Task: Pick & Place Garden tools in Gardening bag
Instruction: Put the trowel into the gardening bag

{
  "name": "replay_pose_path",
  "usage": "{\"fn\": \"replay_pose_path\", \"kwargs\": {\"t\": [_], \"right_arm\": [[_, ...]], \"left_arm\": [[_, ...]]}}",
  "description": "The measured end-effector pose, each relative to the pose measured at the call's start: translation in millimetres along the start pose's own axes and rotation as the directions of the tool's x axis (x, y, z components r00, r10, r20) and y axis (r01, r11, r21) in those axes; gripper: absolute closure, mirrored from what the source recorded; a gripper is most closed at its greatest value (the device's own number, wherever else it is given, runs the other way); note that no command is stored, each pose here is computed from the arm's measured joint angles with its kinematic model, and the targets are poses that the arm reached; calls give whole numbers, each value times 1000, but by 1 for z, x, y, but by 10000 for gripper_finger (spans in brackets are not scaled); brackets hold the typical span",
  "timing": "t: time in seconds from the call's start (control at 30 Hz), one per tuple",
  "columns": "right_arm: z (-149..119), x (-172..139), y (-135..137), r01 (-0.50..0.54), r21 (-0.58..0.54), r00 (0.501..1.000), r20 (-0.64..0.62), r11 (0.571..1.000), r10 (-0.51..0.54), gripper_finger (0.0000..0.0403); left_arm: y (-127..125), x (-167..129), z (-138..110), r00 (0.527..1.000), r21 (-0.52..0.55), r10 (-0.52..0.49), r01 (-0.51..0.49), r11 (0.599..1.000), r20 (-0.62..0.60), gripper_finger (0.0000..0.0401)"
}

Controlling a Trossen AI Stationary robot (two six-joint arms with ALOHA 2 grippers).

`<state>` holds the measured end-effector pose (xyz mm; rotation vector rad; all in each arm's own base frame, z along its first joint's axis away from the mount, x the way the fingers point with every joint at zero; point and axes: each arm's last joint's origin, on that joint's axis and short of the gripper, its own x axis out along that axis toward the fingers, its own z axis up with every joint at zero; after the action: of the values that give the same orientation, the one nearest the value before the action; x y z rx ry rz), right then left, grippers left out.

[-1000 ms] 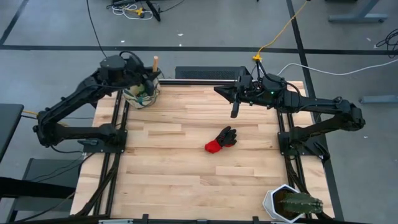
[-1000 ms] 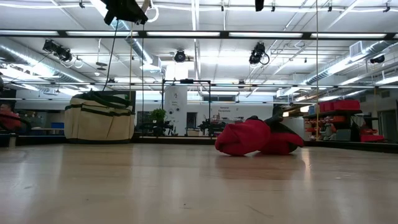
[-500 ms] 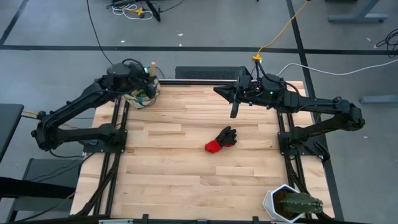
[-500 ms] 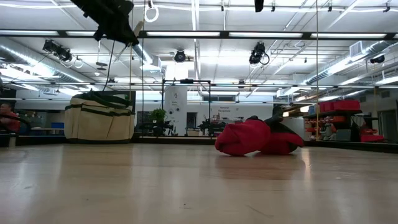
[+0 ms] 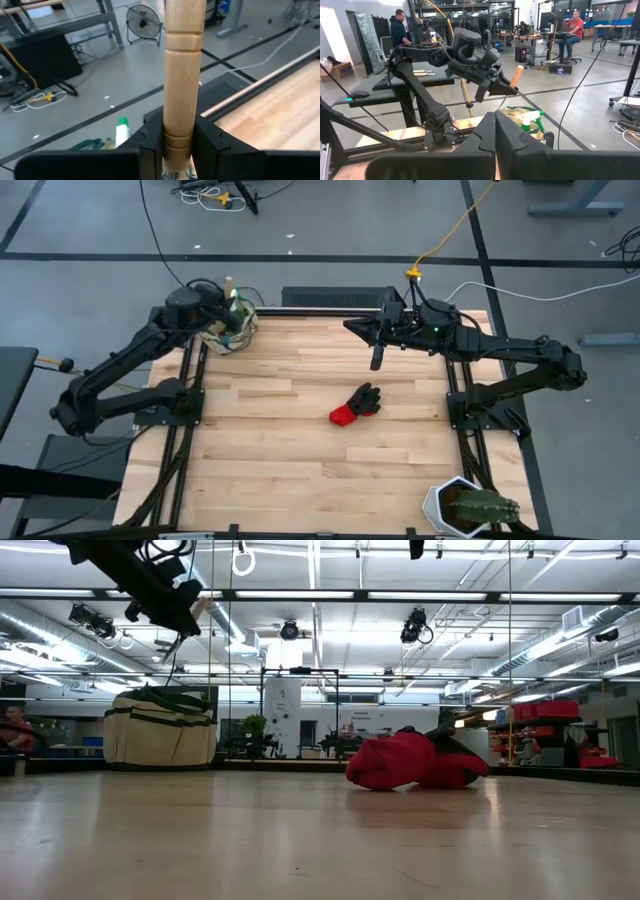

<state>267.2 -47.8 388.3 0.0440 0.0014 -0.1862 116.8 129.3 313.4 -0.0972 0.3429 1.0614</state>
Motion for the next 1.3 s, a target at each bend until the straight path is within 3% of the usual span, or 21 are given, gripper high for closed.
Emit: {"fn": "replay_pose_path", "kwargs": {"t": [0.67, 1.0, 1.3], "right_arm": [[0, 0, 0, -1, 0, 1000, -1, 1000, 1, 403], [0, 0, 0, -1, 16, 1000, -1, 1000, 1, 403], [0, 0, 0, -1, 19, 1000, -1, 1000, 1, 403]], "left_arm": [[11, 19, -34, 991, 10, 136, -135, 991, -22, 326], [10, 25, -44, 989, 29, 138, -137, 990, -47, 326], [5, 49, -49, 985, 48, 153, -150, 988, -80, 318]]}}
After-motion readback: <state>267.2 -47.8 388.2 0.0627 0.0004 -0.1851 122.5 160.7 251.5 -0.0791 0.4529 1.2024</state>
